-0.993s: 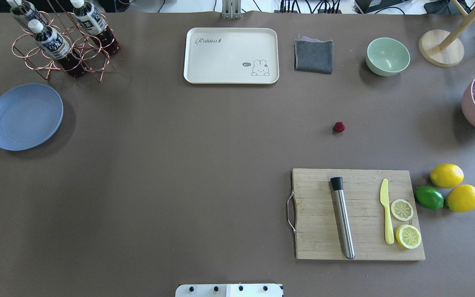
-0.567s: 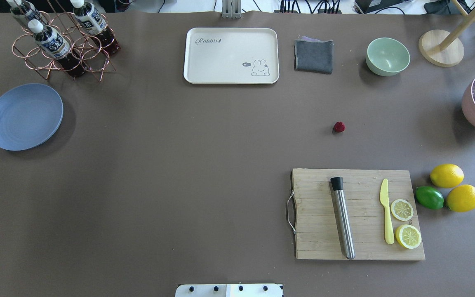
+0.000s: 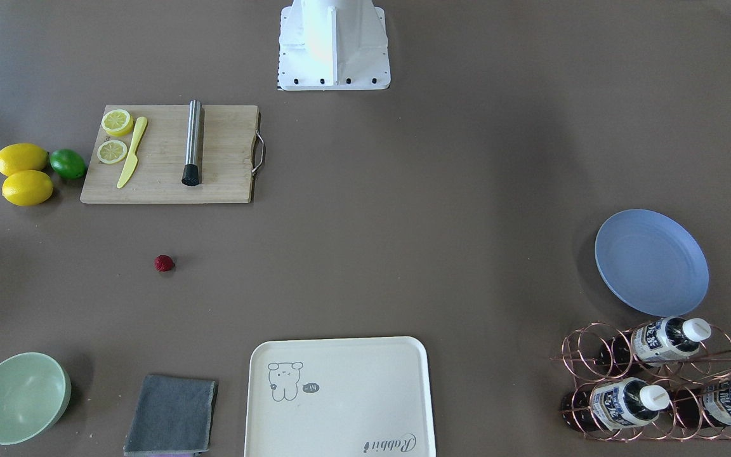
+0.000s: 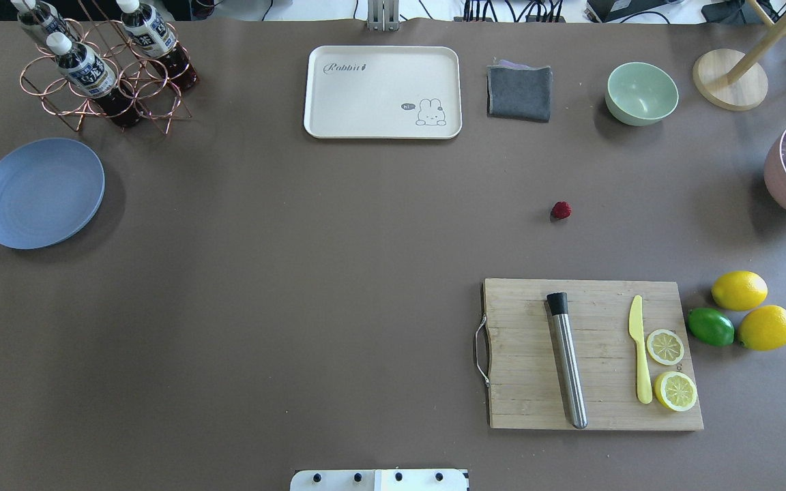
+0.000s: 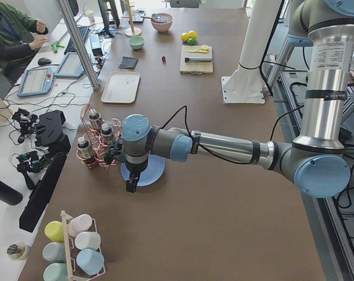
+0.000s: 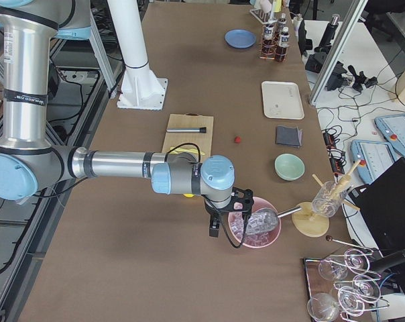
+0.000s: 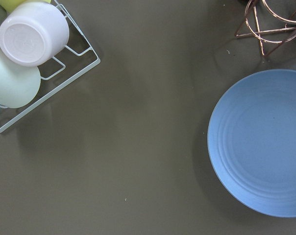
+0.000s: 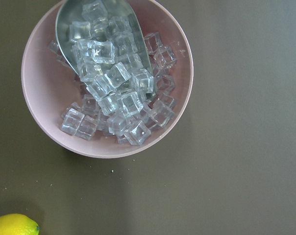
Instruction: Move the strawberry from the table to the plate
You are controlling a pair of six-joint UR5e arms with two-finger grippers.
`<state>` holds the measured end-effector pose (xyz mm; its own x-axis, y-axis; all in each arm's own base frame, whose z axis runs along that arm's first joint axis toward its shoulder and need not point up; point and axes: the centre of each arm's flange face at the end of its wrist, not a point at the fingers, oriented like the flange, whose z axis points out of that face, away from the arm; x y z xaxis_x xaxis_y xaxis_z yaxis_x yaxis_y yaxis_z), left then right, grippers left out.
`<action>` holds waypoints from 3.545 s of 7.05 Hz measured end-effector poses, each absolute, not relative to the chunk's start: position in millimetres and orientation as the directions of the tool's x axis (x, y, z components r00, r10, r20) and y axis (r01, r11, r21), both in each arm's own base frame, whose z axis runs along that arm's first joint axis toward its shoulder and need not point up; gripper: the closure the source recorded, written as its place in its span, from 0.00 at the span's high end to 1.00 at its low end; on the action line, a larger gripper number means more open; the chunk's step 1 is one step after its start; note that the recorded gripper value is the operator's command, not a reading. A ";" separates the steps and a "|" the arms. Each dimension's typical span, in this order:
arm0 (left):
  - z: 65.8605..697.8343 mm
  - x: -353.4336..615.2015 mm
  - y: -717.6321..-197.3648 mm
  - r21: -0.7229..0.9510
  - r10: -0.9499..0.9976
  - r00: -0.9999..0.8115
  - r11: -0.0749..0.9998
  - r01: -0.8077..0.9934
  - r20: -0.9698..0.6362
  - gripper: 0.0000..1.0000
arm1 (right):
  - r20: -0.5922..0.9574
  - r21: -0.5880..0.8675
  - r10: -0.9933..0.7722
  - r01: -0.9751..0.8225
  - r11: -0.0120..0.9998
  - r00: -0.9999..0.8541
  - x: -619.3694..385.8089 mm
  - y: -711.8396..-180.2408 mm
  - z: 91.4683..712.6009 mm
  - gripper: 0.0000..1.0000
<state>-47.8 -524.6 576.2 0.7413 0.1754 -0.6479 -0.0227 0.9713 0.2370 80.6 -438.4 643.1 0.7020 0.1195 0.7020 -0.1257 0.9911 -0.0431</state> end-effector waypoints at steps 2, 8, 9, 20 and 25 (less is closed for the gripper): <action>573.4 -47.5 -524.5 0.242 0.179 0.741 0.970 -0.023 -0.647 0.98 | 0.705 -0.030 0.110 -0.125 0.992 0.701 80.5 -439.3 637.2 1.00; 568.9 -46.8 -526.3 0.249 0.185 0.734 0.968 -0.022 -0.653 0.98 | 0.716 -0.011 0.098 -0.129 0.992 0.692 79.6 -440.2 622.1 1.00; 565.5 -45.6 -528.3 0.254 0.191 0.726 0.967 -0.023 -0.660 0.98 | 0.713 -0.013 0.099 -0.128 0.992 0.694 79.8 -440.0 623.5 1.00; 592.1 -3.1 -600.6 0.353 0.284 0.704 0.934 -0.050 -0.651 0.98 | 0.725 0.043 0.032 -0.092 0.995 0.688 28.3 -503.8 563.3 1.00; 658.7 90.0 -570.5 0.350 0.261 0.632 0.937 0.017 -0.730 0.98 | 0.738 0.030 0.038 -0.089 0.996 0.673 -46.7 -553.5 501.6 1.00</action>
